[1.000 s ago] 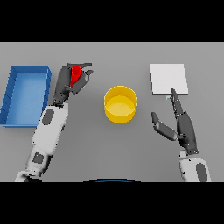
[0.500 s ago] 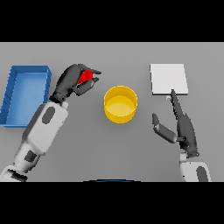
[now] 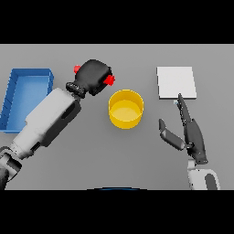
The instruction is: Pick up the red beaker and tilt it to pour out 1 green nut into yellow bowl. Pick up the yellow bowl and place it on the metallic measuring scale.
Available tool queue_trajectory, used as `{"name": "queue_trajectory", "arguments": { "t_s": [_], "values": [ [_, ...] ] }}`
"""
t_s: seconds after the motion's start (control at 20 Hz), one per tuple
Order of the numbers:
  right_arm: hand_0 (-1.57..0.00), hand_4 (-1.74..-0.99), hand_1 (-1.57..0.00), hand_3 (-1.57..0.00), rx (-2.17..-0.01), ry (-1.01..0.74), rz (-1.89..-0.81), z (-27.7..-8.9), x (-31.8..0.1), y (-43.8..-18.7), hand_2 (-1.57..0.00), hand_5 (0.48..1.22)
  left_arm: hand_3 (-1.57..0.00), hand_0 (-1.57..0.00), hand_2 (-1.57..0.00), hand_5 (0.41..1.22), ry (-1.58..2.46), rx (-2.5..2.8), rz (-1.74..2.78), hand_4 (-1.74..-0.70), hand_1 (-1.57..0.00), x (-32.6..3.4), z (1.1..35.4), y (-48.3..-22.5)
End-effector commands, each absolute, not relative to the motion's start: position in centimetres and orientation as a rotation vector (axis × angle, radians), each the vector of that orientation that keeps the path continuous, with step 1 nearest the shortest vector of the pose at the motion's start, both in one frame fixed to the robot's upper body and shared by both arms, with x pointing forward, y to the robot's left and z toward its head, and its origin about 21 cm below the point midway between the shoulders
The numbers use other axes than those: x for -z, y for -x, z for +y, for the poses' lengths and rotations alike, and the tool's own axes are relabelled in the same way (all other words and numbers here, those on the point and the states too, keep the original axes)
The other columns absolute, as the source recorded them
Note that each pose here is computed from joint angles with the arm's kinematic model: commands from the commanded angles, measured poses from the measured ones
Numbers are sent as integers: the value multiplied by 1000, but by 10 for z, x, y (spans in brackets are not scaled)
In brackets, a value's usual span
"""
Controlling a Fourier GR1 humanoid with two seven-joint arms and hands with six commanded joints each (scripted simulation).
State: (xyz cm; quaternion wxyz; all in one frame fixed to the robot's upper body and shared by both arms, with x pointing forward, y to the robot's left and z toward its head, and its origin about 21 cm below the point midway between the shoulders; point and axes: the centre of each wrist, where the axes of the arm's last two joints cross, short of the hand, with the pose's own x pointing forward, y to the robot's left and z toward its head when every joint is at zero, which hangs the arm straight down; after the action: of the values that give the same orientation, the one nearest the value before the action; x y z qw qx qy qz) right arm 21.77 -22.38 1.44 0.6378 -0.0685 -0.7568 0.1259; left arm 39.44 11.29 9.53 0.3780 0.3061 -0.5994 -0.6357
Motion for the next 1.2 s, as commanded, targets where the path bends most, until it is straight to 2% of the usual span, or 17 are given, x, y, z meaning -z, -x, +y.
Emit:
{"name": "queue_trajectory", "arguments": {
  "t_s": [0.0,0.1,0.4,0.5,0.95,1.15],
  "values": [
    [1,-1261,1,1,-285,166,-1734,-225,-15,-220,1,715,-1570,-1570,-1570,1198,-796,1703,-1507,-1690,-1570,-95,108,-396],
    [1,-1258,1,1,-277,166,-1721,-226,-14,-221,1,697,-1571,-1571,-1571,1206,-840,1862,-1450,-1613,-1571,-99,99,-399],
    [1,-1209,1,1,-252,175,-1718,-218,-12,-221,1,654,-1571,-1571,-1571,1217,-945,2176,-1261,-1702,-1571,-110,68,-403],
    [1,-1193,1,1,-252,193,-1720,-221,-11,-220,1,649,-1571,-1571,-1571,1219,-991,2268,-1198,-1715,-1571,-112,61,-404],
    [1,-1169,1,1,-252,213,-1715,-217,-13,-222,1,624,-1571,-1571,-1571,1221,-1230,2631,-1019,-1735,-1571,-109,39,-402],
    [1,-1162,1,1,-246,216,-1716,-221,-11,-223,1,627,-1571,-1571,-1571,1221,-1358,2757,-937,-1734,-1571,-112,27,-402]
  ]
}}
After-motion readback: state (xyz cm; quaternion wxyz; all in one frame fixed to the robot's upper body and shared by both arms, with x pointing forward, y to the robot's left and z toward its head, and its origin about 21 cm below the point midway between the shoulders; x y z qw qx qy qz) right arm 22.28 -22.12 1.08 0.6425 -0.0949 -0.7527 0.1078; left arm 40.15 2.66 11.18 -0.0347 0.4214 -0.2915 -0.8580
